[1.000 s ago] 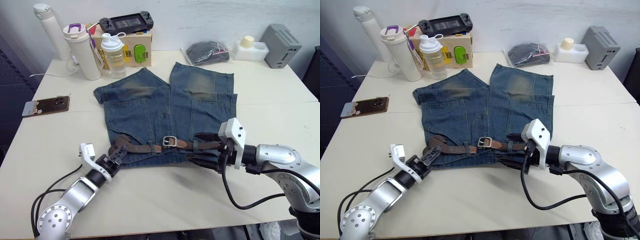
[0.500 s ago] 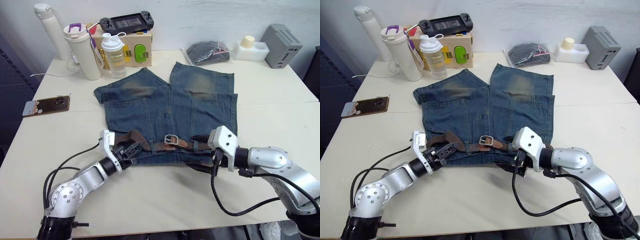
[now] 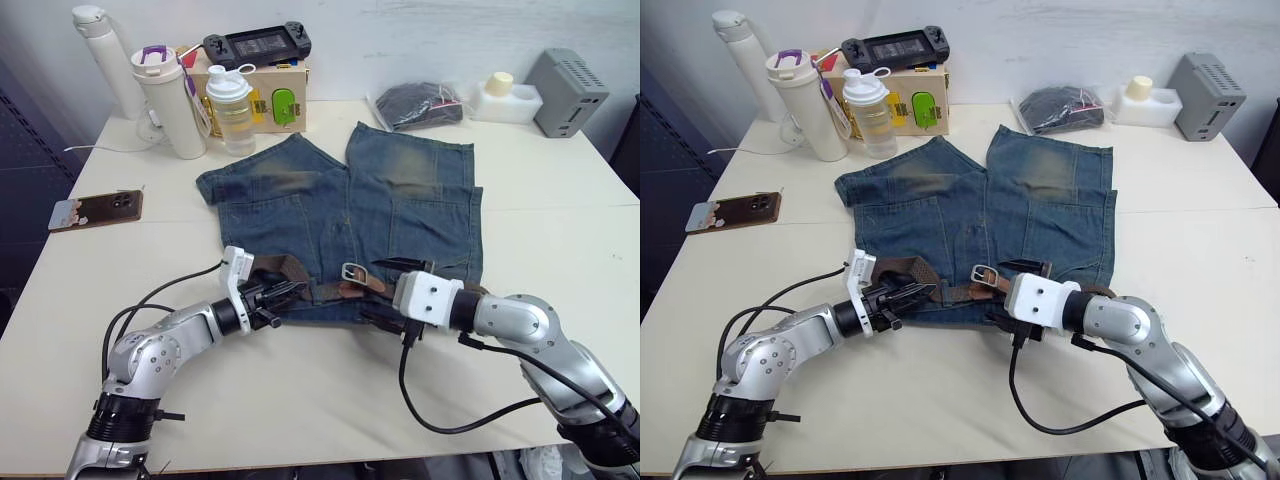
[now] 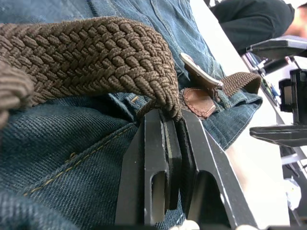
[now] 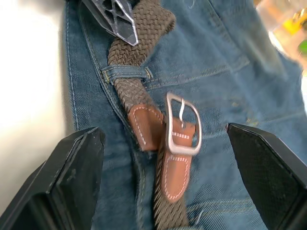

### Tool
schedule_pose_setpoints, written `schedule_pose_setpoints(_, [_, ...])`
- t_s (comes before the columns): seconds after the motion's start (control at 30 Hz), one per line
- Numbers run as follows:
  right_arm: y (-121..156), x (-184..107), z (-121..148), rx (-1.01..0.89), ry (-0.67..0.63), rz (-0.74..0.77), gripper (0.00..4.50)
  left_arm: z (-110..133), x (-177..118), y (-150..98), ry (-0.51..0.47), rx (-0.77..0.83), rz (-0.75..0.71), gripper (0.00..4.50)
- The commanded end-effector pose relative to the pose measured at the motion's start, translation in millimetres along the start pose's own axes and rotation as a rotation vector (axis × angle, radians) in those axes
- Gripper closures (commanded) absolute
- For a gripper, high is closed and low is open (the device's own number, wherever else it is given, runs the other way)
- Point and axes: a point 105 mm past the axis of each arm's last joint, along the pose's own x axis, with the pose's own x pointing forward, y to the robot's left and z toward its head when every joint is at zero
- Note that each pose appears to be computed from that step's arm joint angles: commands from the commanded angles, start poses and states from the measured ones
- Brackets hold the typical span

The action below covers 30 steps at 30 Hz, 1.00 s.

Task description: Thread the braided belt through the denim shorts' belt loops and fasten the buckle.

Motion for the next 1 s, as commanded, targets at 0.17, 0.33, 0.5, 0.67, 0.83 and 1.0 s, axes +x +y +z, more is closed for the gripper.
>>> schedule_pose_setpoints(0.17, [-16.1, 4.8, 9.4, -0.215, -0.045, -0.140, 0.18, -6.4, 0.3, -4.1, 0.028, 0.003, -0.032, 4.50])
schedule_pose_setpoints(0.33, [-26.3, 8.0, 3.4, -0.192, -0.029, -0.205, 0.18, -5.9, -1.7, -4.1, 0.031, 0.004, -0.031, 4.50])
schedule_pose_setpoints(0.5, [-29.7, 17.2, -8.1, -0.187, 0.027, -0.233, 0.18, -3.3, -2.2, -4.6, 0.027, 0.007, -0.031, 4.50])
schedule_pose_setpoints(0.67, [-41.3, 15.9, -19.7, -0.156, 0.080, -0.305, 0.18, -1.9, -2.2, -5.2, 0.022, 0.006, -0.032, 4.50])
schedule_pose_setpoints(0.83, [-43.8, 12.0, -24.1, -0.124, 0.090, -0.311, 0.18, -0.9, -2.0, -6.7, 0.013, -0.004, -0.038, 4.50])
schedule_pose_setpoints(1.0, [-31.3, 3.7, -13.8, -0.146, 0.029, -0.231, 0.18, -1.7, -4.3, -5.5, 0.015, -0.034, -0.040, 4.50])
